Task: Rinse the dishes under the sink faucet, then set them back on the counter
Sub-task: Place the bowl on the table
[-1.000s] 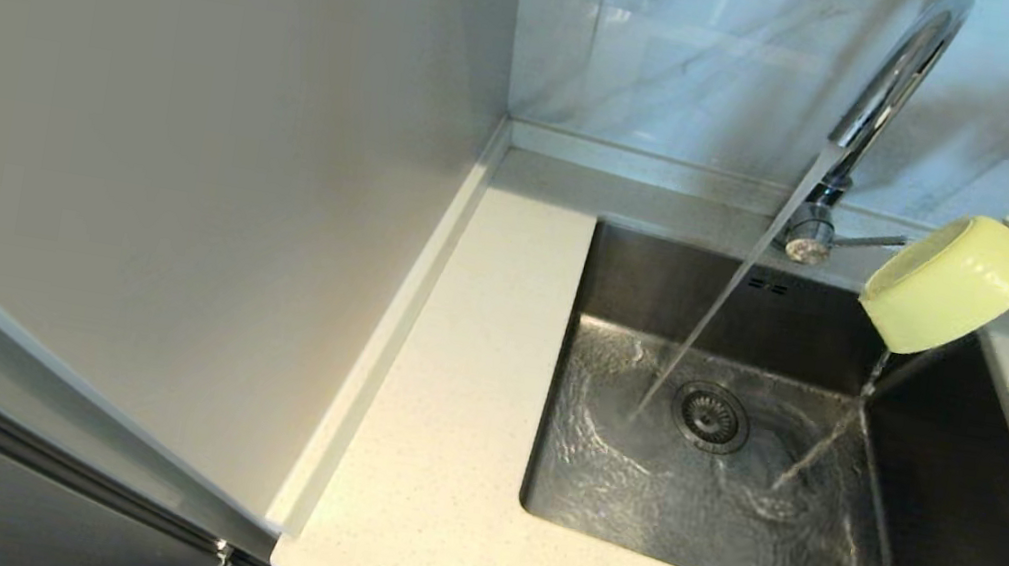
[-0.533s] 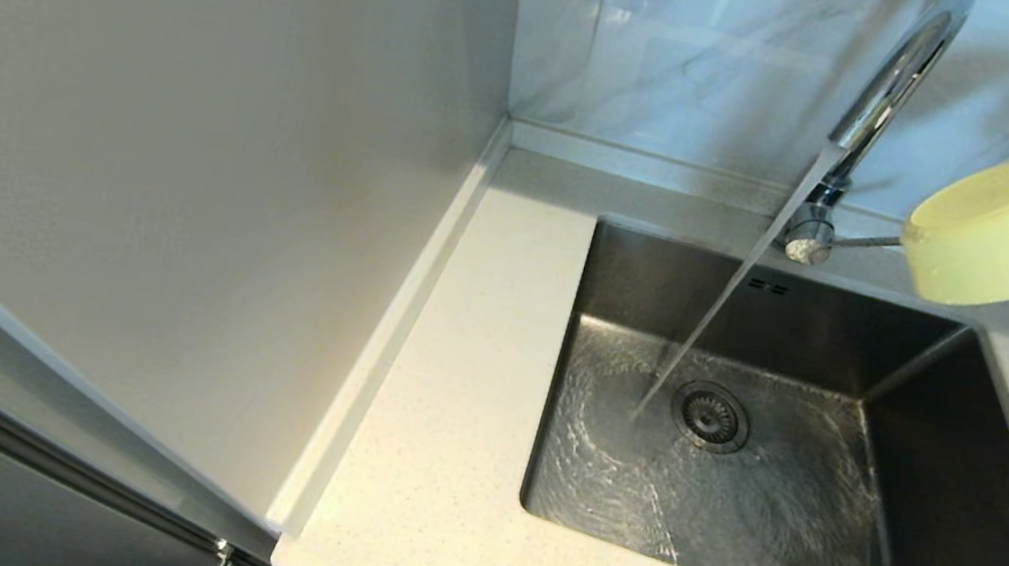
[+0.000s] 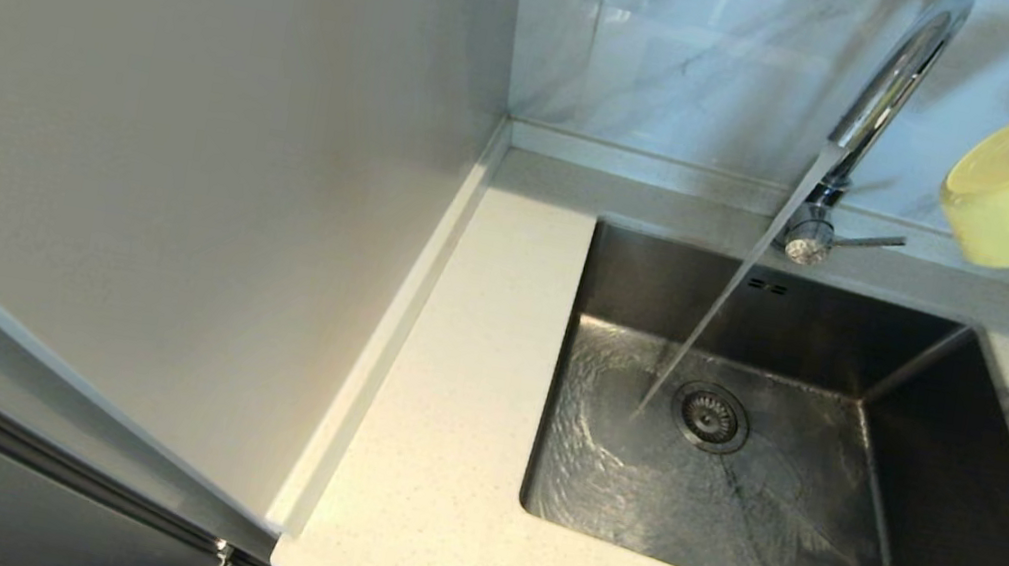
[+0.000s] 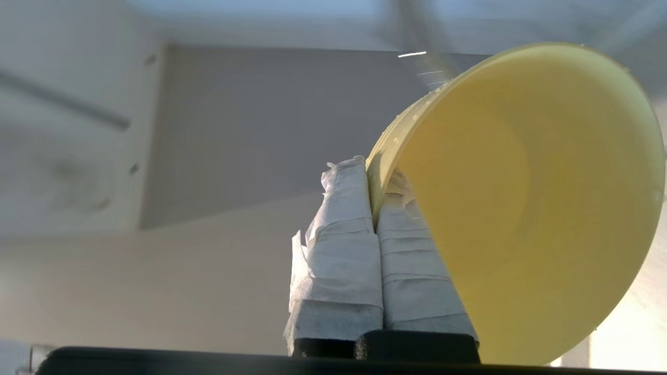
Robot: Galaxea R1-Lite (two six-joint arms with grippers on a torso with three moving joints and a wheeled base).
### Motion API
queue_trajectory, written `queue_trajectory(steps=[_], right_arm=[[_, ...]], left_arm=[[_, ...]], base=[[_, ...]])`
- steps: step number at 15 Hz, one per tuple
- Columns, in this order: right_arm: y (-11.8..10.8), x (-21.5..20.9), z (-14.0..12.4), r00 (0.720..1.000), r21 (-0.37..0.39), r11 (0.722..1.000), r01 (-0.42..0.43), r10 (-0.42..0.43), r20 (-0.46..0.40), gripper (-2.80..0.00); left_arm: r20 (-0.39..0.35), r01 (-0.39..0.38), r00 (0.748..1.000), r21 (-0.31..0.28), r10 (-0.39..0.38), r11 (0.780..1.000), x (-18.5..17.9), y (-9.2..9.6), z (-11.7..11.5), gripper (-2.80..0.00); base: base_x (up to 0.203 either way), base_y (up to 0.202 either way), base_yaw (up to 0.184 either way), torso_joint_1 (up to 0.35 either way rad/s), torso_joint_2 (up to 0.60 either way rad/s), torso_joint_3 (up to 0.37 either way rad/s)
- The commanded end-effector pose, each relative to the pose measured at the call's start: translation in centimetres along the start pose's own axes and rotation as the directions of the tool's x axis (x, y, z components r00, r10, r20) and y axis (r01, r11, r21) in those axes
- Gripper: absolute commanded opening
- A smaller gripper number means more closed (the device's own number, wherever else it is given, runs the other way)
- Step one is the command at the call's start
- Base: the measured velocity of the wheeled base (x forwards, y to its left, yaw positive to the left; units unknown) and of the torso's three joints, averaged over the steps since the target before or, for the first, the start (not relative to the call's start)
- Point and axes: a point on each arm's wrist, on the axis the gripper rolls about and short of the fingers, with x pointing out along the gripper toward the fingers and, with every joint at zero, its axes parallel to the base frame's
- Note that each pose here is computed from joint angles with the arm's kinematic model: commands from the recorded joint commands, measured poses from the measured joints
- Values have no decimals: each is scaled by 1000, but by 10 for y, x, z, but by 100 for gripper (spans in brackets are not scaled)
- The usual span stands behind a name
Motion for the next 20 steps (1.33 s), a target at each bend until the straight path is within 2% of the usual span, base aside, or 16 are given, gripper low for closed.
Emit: queue_trajectory(steps=[1, 3, 4, 5, 7, 9, 10, 12, 13, 14, 15, 16, 17, 18, 19, 20], right_arm=[[26, 0, -7, 999, -61, 997, -43, 42, -20, -280], [-21, -9, -5, 998, -32, 997, 65, -65, 1, -280], [-54, -22, -11, 989, 12, 989, 149, -149, 12, -280], [-73, -34, -19, 978, 53, 977, 207, -208, 13, -280], [-79, -47, -27, 966, 70, 963, 259, -260, 4, -280], [-57, -43, -16, 967, 9, 967, 254, -254, -12, -280], [-35, -34, -4, 972, -58, 971, 231, -232, -19, -280], [33, -12, 22, 986, -242, 958, 158, -168, -21, -280], [66, -4, 31, 988, -298, 943, 147, -155, -1, -280], [91, 0, 38, 984, -304, 936, 177, -170, 50, -280], [99, 0, 46, 965, -242, 936, 256, -232, 124, -280], [95, -3, 51, 919, -167, 914, 369, -332, 211, -280], [80, -5, 53, 841, -156, 849, 504, -443, 310, -280], [64, -5, 54, 727, -187, 735, 651, -533, 434, -280], [51, -1, 52, 590, -257, 555, 791, -583, 559, -280], [42, 5, 47, 495, -341, 359, 869, -613, 616, -280]], left_arm=[[0, -1, 1000, 0, 1, 1000, 0, 0, 0, -280], [0, -1, 1000, 0, 1, 1000, 0, 0, 0, -280], [0, -1, 1000, 0, 1, 1000, 0, 0, 0, -280], [0, -1, 1000, 0, 1, 1000, 0, 0, 0, -280], [0, -1, 1000, 0, 1, 1000, 0, 0, 0, -280], [0, -1, 1000, 0, 1, 1000, 0, 0, 0, -280], [0, -1, 1000, 0, 1, 1000, 0, 0, 0, -280], [0, -1, 1000, 0, 1, 1000, 0, 0, 0, -280], [0, -1, 1000, 0, 1, 1000, 0, 0, 0, -280], [0, -1, 1000, 0, 1, 1000, 0, 0, 0, -280], [0, -1, 1000, 0, 1, 1000, 0, 0, 0, -280], [0, -1, 1000, 0, 1, 1000, 0, 0, 0, -280], [0, -1, 1000, 0, 1, 1000, 0, 0, 0, -280], [0, -1, 1000, 0, 1, 1000, 0, 0, 0, -280], [0, -1, 1000, 0, 1, 1000, 0, 0, 0, -280], [0, -1, 1000, 0, 1, 1000, 0, 0, 0, -280]], base=[[0, 0, 0, 0, 0, 0], [0, 0, 0, 0, 0, 0], [0, 0, 0, 0, 0, 0], [0, 0, 0, 0, 0, 0], [0, 0, 0, 0, 0, 0], [0, 0, 0, 0, 0, 0], [0, 0, 0, 0, 0, 0], [0, 0, 0, 0, 0, 0], [0, 0, 0, 0, 0, 0], [0, 0, 0, 0, 0, 0], [0, 0, 0, 0, 0, 0], [0, 0, 0, 0, 0, 0], [0, 0, 0, 0, 0, 0], [0, 0, 0, 0, 0, 0], [0, 0, 0, 0, 0, 0], [0, 0, 0, 0, 0, 0]])
